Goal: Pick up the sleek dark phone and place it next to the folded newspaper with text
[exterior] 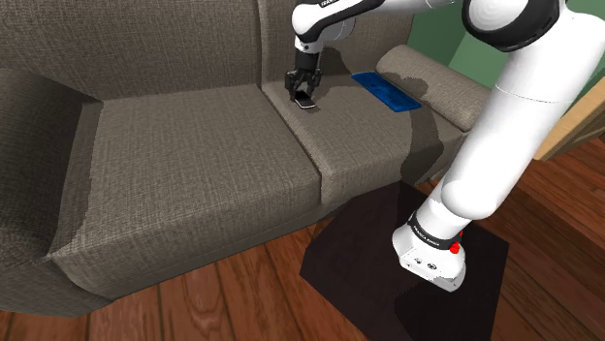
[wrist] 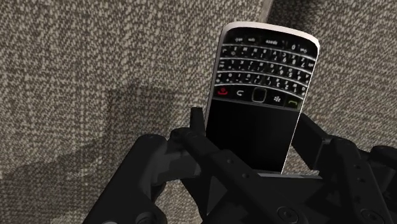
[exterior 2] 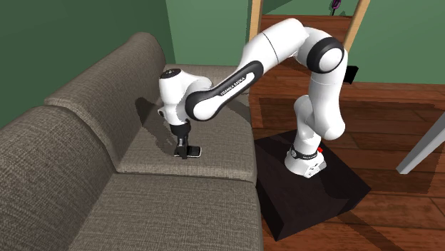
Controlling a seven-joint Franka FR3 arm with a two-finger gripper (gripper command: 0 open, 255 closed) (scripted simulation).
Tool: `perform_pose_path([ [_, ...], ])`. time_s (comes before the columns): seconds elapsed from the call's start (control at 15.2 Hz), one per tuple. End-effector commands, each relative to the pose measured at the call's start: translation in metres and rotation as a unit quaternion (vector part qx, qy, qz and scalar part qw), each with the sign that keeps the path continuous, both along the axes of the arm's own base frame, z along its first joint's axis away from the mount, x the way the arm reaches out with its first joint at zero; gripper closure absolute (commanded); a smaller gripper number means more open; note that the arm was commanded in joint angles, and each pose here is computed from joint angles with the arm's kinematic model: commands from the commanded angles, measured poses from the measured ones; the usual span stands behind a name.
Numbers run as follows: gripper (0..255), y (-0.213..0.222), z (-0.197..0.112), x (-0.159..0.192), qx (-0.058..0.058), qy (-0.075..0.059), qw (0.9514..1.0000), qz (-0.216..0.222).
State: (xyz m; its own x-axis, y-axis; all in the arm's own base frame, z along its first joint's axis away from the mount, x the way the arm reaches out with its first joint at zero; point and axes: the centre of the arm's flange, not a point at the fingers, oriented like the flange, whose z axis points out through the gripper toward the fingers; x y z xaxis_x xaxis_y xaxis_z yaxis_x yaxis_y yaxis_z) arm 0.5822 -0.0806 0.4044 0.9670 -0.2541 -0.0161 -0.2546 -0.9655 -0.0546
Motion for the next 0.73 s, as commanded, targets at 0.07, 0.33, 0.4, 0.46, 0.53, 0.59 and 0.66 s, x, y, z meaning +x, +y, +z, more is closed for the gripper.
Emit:
perform_pose_path([
  [0.07,255,0.000,0.016,0.000,0.000,0.000,1.0000,0.000],
  [0.33,255,-0.020,0.027,-0.018,0.000,0.000,1.0000,0.000],
  [0.4,255,-0.029,0.027,-0.027,0.000,0.000,1.0000,0.000],
  [0.46,255,-0.039,0.027,-0.036,0.000,0.000,1.0000,0.000],
  [0.53,255,-0.049,0.027,-0.044,0.000,0.000,1.0000,0.000],
  [0.59,255,-0.059,0.027,-0.053,0.000,0.000,1.0000,0.000],
  [0.66,255,-0.069,0.027,-0.062,0.000,0.000,1.0000,0.000],
])
